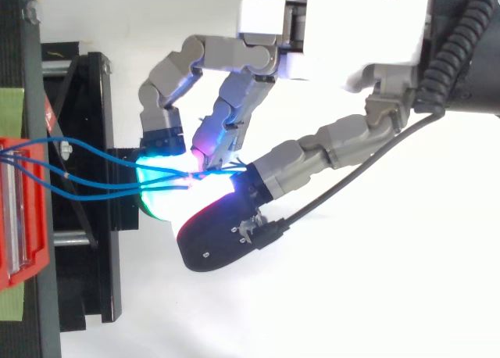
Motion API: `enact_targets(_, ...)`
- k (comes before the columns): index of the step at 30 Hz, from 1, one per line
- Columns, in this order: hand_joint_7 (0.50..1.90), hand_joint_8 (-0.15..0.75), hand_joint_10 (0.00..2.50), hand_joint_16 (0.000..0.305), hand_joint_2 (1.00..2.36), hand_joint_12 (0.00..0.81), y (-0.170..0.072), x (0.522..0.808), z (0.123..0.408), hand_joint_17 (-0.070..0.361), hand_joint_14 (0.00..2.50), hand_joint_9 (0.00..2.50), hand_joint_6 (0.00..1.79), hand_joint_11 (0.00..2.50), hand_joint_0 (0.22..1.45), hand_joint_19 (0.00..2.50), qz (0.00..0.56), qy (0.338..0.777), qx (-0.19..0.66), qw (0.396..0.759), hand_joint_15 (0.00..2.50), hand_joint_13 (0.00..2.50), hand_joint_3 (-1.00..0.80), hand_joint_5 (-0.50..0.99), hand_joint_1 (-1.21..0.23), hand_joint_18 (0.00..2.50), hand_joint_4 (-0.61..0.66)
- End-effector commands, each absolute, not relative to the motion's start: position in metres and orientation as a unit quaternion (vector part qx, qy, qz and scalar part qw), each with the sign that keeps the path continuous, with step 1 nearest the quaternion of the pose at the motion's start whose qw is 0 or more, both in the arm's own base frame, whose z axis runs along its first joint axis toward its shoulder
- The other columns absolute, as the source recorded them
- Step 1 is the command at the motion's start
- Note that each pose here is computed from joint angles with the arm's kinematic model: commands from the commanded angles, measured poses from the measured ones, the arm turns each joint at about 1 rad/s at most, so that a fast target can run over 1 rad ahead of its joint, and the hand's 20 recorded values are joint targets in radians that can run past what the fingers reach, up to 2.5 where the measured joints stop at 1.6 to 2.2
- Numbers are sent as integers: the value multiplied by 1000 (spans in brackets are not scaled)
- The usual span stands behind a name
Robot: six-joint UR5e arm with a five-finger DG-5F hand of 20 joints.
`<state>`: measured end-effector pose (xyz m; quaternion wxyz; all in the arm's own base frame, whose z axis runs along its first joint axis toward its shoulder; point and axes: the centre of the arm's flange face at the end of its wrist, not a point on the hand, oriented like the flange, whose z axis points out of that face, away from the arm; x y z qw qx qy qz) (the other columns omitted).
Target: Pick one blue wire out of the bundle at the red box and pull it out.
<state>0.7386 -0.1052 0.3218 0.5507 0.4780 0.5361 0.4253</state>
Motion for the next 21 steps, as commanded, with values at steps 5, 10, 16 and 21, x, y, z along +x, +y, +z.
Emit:
enact_targets(5, 923, 371, 13, 58, 1000, 451, -105, 739, 322, 131, 16, 940, 940, 616, 516, 517, 425, 535, 478, 551, 504, 916, -500, -158, -791, 899, 197)
enact_targets(10, 1003, 395, 11, 60, 1000, 460, -105, 738, 322, 135, 17, 1048, 916, 613, 493, 533, 424, 537, 478, 551, 511, 953, -500, -126, -627, 924, 195)
enact_targets(16, 1128, 383, 13, 53, 1007, 437, -105, 739, 322, 120, 17, 1127, 908, 619, 585, 564, 426, 536, 478, 551, 522, 988, -411, -100, -658, 937, 165)
enact_targets(21, 1145, 384, 13, 53, 1014, 435, -105, 738, 322, 118, 17, 1135, 918, 640, 596, 554, 424, 536, 479, 551, 530, 1011, -304, -95, -739, 963, 167)
